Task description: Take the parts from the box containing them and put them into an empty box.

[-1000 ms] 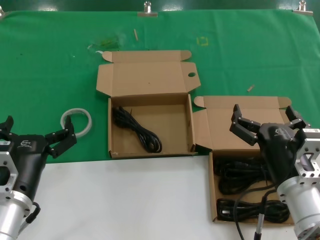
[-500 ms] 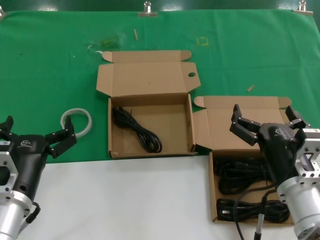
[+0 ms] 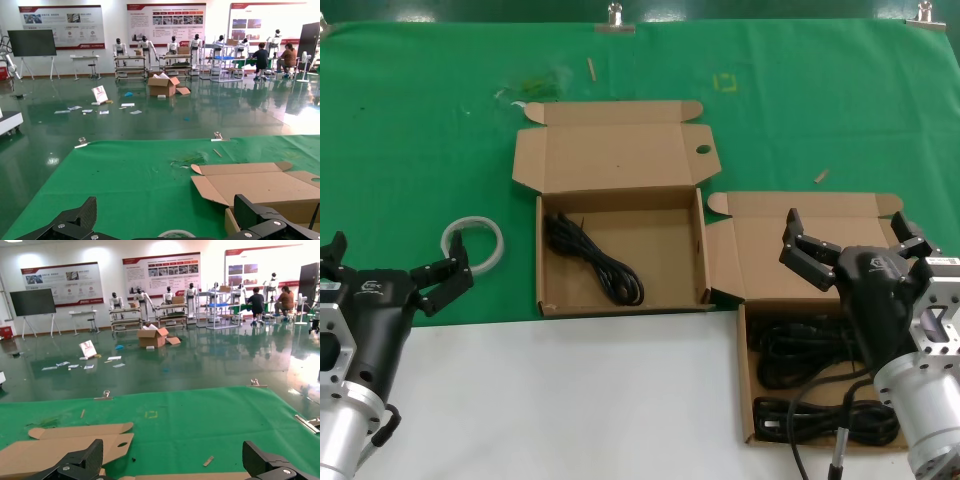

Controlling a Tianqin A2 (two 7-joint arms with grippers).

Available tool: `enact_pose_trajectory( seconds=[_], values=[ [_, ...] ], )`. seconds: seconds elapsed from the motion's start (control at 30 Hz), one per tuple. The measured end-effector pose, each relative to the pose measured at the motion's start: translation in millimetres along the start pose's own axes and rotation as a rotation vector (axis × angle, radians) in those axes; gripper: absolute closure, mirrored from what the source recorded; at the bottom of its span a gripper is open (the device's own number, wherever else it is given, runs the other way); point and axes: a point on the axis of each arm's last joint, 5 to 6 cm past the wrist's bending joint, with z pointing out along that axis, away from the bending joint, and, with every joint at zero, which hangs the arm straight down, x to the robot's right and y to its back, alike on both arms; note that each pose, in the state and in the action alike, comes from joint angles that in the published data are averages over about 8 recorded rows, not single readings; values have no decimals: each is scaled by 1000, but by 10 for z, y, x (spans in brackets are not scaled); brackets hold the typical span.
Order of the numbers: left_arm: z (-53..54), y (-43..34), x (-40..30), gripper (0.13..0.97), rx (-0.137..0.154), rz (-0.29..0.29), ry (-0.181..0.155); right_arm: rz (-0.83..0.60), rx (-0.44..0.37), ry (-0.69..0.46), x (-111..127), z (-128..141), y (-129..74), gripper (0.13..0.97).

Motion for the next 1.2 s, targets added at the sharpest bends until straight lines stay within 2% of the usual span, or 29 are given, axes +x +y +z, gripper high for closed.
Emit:
enact_pose_trajectory(
  seconds=[1.2],
  values=[
    [0,0,0,132,0,0,0,0,0,0,0,0,0,130]
  ],
)
